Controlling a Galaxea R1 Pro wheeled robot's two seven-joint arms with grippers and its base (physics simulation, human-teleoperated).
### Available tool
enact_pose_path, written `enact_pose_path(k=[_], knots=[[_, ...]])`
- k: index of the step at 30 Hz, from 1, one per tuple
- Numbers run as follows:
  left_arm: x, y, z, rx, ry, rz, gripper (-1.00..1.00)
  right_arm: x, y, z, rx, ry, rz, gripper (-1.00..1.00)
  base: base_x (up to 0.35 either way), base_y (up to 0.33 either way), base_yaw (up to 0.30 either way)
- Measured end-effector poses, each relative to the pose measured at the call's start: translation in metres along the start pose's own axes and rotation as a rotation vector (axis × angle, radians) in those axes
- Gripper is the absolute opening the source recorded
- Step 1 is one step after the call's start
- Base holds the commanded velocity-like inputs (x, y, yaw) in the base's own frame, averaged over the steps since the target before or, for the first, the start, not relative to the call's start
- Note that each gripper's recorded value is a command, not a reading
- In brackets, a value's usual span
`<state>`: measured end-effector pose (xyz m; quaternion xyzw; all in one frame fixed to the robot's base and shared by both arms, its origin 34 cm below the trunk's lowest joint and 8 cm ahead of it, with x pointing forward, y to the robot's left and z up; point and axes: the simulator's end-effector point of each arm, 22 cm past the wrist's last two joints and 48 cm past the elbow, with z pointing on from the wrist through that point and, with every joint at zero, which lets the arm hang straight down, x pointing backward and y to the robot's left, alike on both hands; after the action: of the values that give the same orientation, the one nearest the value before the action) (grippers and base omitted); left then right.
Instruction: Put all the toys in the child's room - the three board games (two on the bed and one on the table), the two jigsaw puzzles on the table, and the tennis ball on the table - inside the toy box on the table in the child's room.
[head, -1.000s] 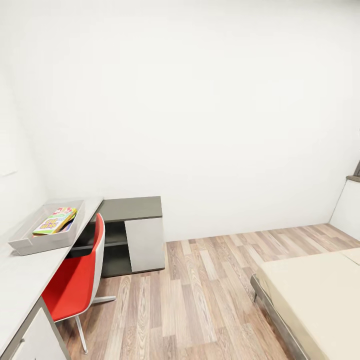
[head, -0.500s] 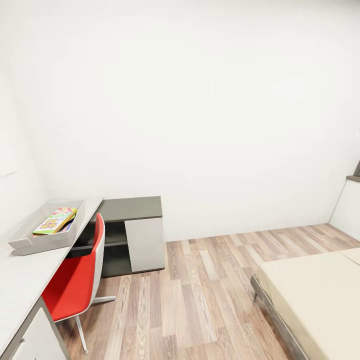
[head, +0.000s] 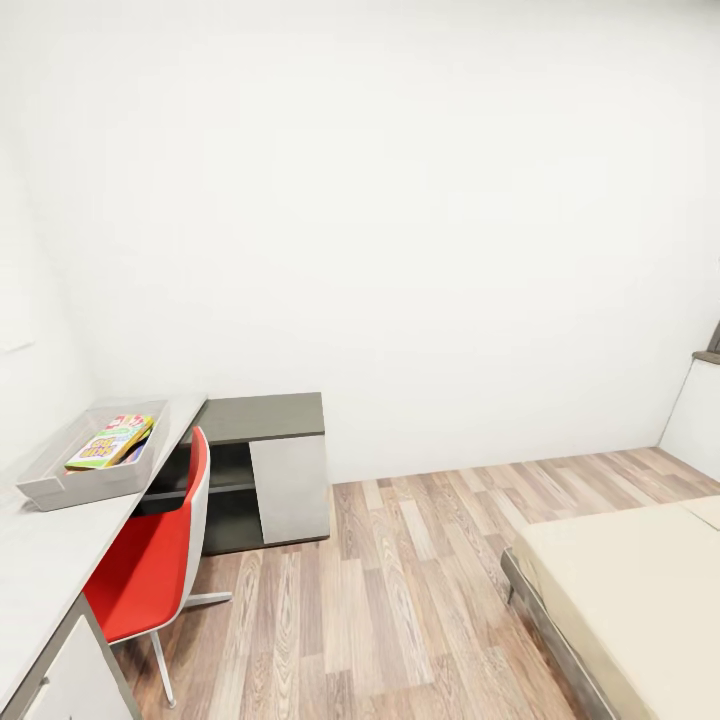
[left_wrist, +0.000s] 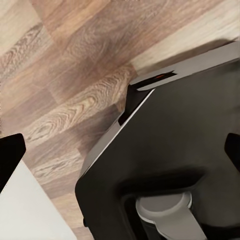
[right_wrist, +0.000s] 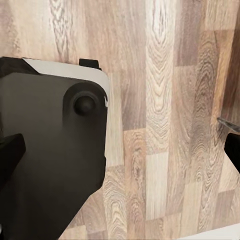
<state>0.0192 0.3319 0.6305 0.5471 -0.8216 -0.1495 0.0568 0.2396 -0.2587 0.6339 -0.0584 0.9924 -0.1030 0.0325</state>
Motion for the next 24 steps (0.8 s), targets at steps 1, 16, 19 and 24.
enact_pose_path(k=[1,16,19,24], knots=[[-0.001,0.000,0.000,0.001,-0.003,0.009,1.00,-0.001,0.000,0.000,0.000,-0.006,0.002,1.00,0.000,0.000,0.000],[-0.023,-0.004,-0.001,0.008,-0.084,0.247,1.00,-0.007,0.002,-0.001,-0.005,-0.030,0.009,1.00,0.000,0.000,0.000],[-0.024,-0.004,-0.001,0.007,-0.088,0.250,1.00,-0.007,0.002,-0.001,-0.005,-0.030,0.009,1.00,0.000,0.000,0.000],[-0.024,-0.003,-0.001,0.003,-0.086,0.230,1.00,-0.007,0.003,-0.001,-0.006,-0.029,0.009,1.00,0.000,0.000,0.000]])
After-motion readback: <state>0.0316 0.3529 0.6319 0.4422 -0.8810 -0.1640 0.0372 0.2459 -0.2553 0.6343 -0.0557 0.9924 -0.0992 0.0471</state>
